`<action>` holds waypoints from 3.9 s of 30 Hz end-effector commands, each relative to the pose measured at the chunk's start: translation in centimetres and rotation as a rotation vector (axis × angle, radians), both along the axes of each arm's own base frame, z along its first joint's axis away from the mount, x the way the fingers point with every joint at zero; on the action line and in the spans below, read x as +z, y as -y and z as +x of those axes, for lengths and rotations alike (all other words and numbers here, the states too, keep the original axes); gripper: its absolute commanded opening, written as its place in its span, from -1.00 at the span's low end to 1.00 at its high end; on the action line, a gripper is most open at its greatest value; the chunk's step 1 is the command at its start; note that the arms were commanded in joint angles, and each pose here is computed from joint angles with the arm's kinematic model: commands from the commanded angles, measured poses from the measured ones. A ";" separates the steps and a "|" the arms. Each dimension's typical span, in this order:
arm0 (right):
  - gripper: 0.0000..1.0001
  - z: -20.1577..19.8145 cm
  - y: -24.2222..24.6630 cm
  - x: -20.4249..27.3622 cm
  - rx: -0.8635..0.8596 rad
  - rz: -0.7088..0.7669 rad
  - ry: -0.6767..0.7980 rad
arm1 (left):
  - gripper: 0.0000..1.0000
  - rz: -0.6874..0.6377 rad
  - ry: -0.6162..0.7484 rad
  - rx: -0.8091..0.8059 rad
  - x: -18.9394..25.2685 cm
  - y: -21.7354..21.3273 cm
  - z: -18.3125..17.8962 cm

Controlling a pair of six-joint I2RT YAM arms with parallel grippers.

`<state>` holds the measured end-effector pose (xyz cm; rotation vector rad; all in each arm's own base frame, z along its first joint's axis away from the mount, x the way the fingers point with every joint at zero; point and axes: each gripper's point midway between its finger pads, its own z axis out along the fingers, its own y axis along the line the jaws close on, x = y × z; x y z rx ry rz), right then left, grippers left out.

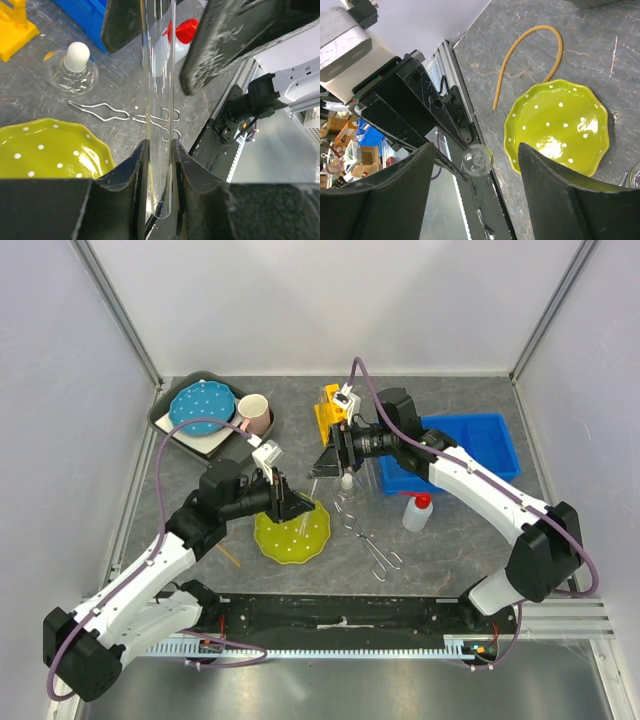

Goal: Organize the chemistry lab equipment

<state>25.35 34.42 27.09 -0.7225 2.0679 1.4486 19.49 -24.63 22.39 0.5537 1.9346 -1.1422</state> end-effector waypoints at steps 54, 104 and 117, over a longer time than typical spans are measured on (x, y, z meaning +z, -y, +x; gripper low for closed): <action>-0.58 28.0 1.3 -0.5 -0.448 -0.434 0.689 | 0.50 0.449 0.223 0.428 -0.7 -10.0 5.8; -0.54 27.8 0.5 -5.6 -0.411 -0.453 0.589 | 0.51 0.446 0.224 0.415 -0.7 -9.8 5.7; -0.33 27.1 0.8 -7.7 -0.391 -0.472 0.565 | 0.50 0.442 0.229 0.415 -0.5 -9.8 5.6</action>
